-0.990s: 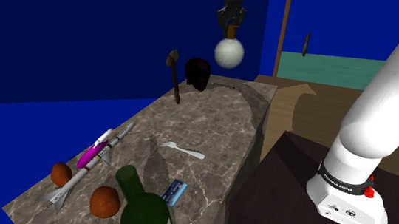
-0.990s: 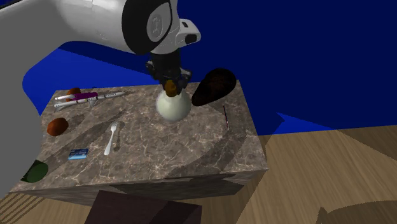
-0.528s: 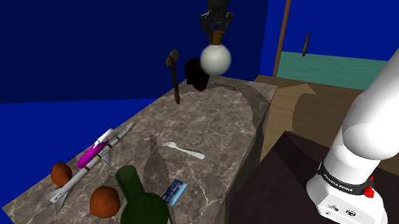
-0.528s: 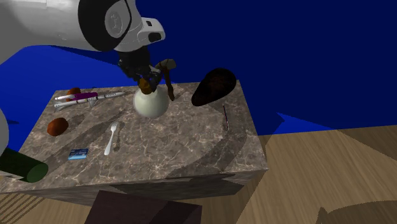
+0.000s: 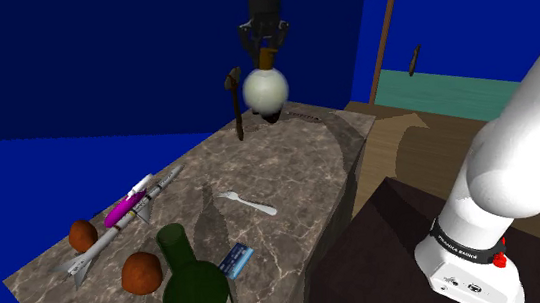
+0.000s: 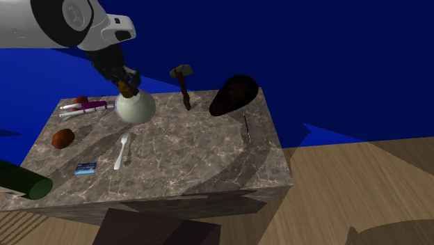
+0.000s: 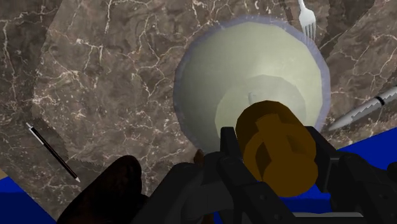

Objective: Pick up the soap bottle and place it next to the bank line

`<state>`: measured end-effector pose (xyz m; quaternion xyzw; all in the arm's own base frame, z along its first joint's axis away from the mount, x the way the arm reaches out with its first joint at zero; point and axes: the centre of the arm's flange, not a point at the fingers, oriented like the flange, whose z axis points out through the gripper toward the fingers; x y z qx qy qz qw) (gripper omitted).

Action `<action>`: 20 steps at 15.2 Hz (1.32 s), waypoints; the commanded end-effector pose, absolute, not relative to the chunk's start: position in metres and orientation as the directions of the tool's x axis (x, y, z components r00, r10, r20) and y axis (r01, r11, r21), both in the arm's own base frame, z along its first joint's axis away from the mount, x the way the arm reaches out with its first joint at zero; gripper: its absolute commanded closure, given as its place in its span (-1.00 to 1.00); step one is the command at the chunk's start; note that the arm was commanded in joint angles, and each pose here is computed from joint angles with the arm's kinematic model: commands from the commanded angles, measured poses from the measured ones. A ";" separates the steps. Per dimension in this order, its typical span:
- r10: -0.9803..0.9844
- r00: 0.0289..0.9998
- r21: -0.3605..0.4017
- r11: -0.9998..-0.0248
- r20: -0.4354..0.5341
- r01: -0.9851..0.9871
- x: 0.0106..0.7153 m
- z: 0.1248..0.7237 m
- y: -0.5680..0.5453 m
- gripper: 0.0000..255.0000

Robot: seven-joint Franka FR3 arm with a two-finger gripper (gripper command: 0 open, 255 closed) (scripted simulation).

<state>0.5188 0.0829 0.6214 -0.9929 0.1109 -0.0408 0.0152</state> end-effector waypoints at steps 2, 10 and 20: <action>-0.223 0.972 -0.040 -0.975 0.078 -0.220 0.522 0.622 0.123 1.00; -0.223 0.972 -0.040 -0.975 0.078 -0.220 0.529 0.623 0.228 1.00; -0.223 0.972 -0.040 -0.975 0.078 -0.220 0.536 0.613 0.340 1.00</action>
